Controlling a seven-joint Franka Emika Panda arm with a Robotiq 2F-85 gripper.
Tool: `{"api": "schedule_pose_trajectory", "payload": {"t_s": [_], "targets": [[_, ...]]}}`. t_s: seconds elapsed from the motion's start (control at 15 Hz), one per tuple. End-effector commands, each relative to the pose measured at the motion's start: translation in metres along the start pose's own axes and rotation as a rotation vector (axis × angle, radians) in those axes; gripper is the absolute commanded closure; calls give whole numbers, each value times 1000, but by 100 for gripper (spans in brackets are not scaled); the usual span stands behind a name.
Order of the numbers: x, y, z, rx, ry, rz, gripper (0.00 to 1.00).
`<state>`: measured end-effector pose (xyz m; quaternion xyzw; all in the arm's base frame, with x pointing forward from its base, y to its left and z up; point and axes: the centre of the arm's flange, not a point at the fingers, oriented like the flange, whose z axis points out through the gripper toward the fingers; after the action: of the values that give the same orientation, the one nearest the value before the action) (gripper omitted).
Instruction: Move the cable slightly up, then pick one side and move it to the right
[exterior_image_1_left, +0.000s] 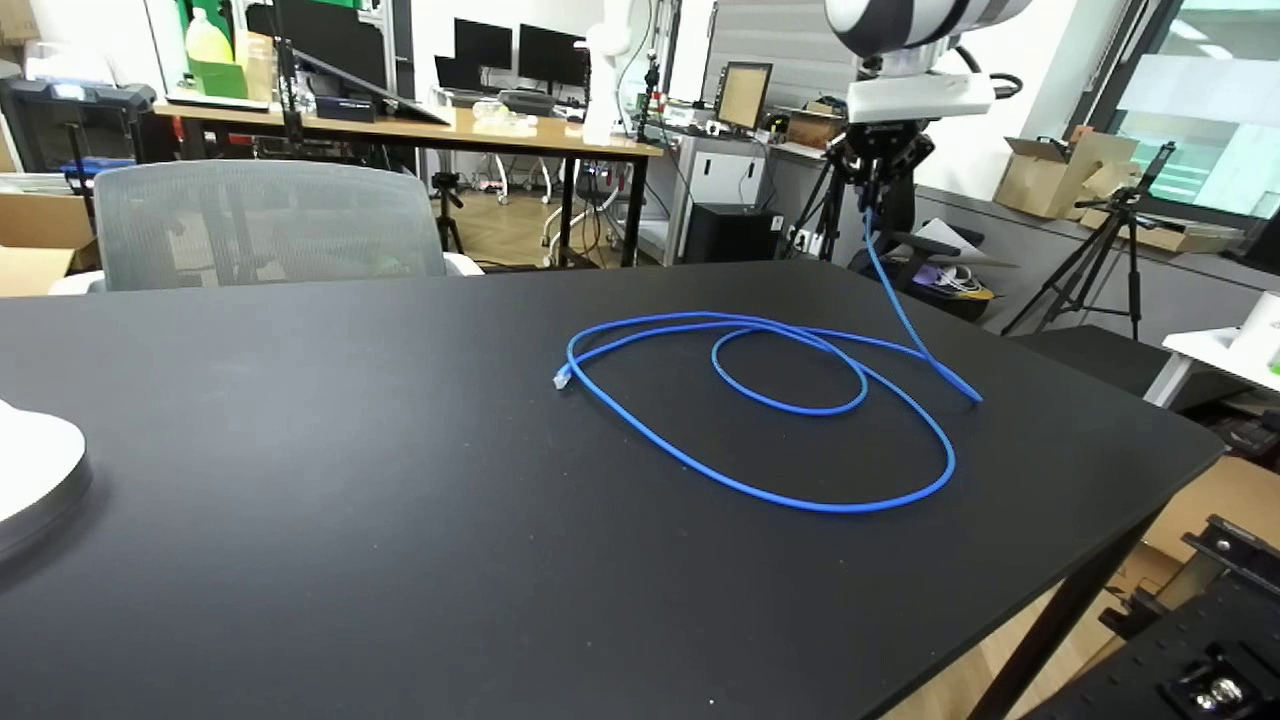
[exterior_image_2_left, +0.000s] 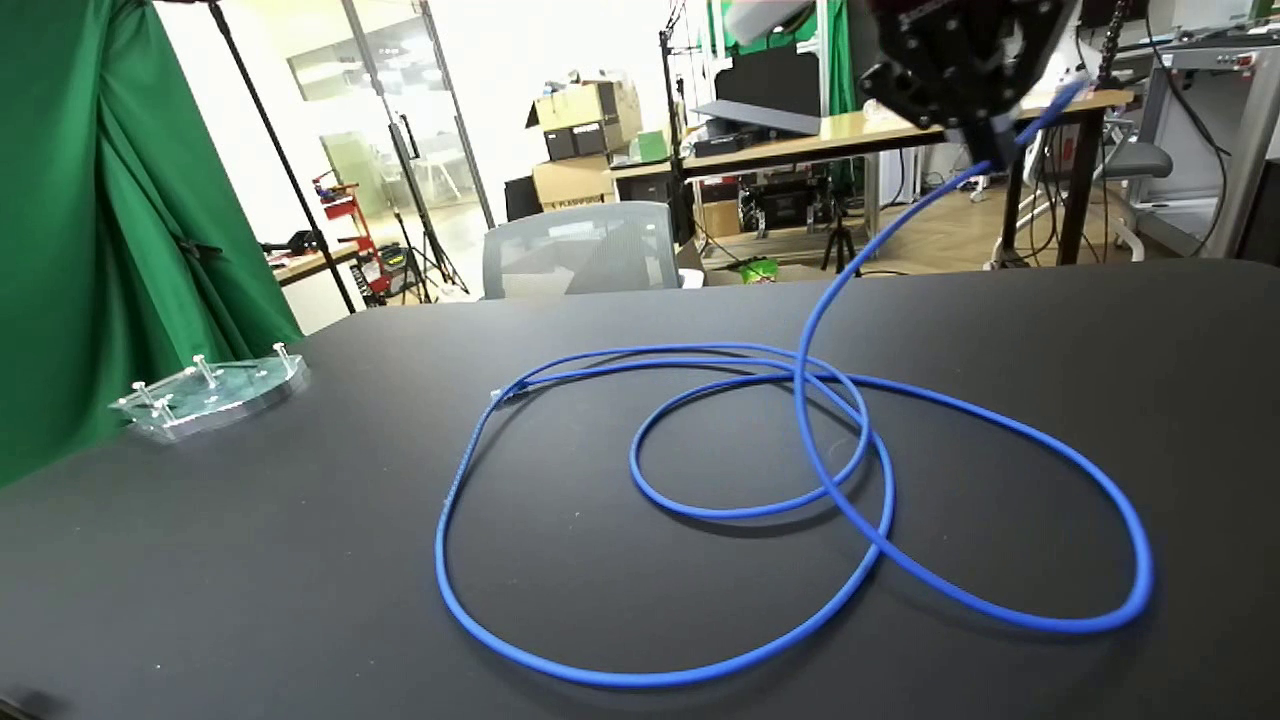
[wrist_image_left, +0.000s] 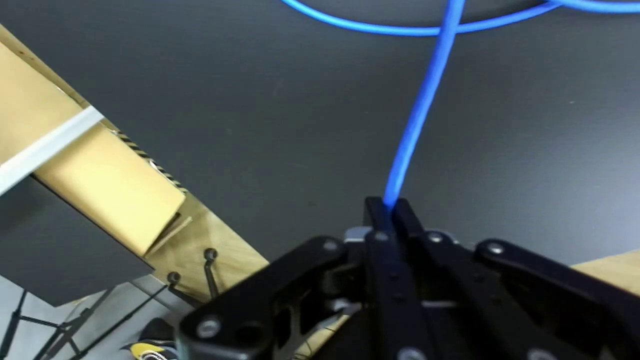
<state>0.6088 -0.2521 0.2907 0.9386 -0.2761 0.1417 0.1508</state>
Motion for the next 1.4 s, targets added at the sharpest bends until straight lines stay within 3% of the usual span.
{"api": "schedule_pose_trajectory", "payload": {"t_s": [0.0, 0.33, 0.73, 0.8, 0.87, 1.07, 1.33], "targets": [[9, 49, 28, -52, -29, 188, 98], [9, 95, 83, -93, -91, 412, 98], [5, 106, 139, -101, -162, 542, 98], [5, 107, 144, -100, -172, 555, 69], [5, 107, 147, -99, -176, 563, 68], [7, 104, 141, -85, -163, 569, 49], [13, 88, 102, -58, -97, 548, 21]]}}
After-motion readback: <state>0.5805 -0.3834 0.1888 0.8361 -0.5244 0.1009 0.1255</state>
